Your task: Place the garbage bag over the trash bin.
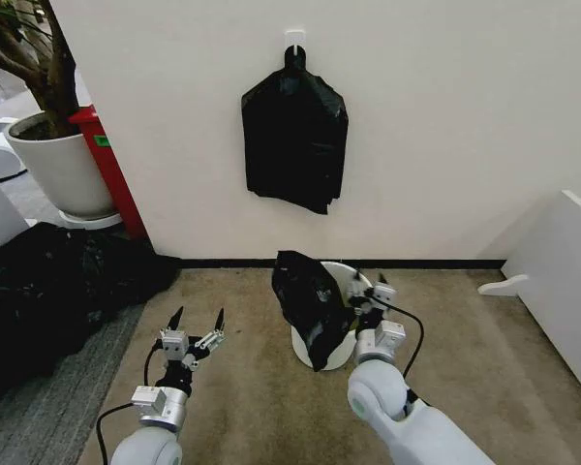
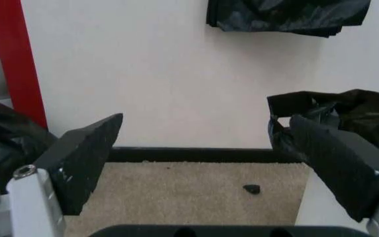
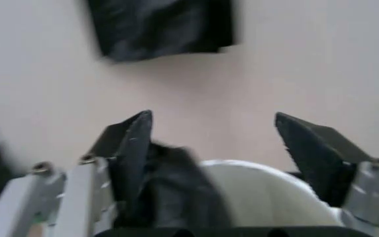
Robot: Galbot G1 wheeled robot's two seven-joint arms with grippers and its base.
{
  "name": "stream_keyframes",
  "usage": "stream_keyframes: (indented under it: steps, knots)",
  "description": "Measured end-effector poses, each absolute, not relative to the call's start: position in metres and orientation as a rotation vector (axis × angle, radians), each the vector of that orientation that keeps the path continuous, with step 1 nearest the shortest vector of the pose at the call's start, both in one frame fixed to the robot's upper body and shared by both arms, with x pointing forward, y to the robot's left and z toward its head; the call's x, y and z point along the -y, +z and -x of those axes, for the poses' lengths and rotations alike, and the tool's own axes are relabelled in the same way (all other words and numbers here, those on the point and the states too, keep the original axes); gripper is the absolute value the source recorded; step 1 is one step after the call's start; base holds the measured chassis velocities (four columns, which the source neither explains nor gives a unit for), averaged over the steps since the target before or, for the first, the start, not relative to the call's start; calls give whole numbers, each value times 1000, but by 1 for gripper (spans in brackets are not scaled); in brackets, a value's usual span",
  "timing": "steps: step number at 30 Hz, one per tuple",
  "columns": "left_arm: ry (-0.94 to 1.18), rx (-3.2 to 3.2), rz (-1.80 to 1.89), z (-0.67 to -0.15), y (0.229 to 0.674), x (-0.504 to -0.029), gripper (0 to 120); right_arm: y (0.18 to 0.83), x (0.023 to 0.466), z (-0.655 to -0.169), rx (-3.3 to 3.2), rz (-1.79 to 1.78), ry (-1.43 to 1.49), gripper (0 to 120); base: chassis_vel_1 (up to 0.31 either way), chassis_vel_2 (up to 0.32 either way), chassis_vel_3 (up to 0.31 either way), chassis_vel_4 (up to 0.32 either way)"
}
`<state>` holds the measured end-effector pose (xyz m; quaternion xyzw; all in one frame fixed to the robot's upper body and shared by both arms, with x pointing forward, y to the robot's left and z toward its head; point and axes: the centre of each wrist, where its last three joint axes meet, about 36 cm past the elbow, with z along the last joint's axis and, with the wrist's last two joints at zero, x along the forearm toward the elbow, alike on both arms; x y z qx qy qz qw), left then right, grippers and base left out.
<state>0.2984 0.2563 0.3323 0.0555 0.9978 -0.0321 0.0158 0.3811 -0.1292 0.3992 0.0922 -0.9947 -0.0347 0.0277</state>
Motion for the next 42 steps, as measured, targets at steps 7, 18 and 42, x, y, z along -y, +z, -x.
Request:
stream_keyframes:
  steps: [7, 18, 42]
  knots:
    - [-95, -3105, -161, -295, 336, -257, 100, 406, 131, -418, 2781, -394, 238, 97, 0, 0, 0, 0]
    - [-206, -3121, -145, -299, 348, -250, 100, 383, 137, -434, 2774, -321, 449, 64, 0, 0, 0, 0]
    - [-877, -3463, -374, -366, 363, -131, 100, 345, 161, -451, 2867, -364, 943, 0, 0, 0, 0, 0]
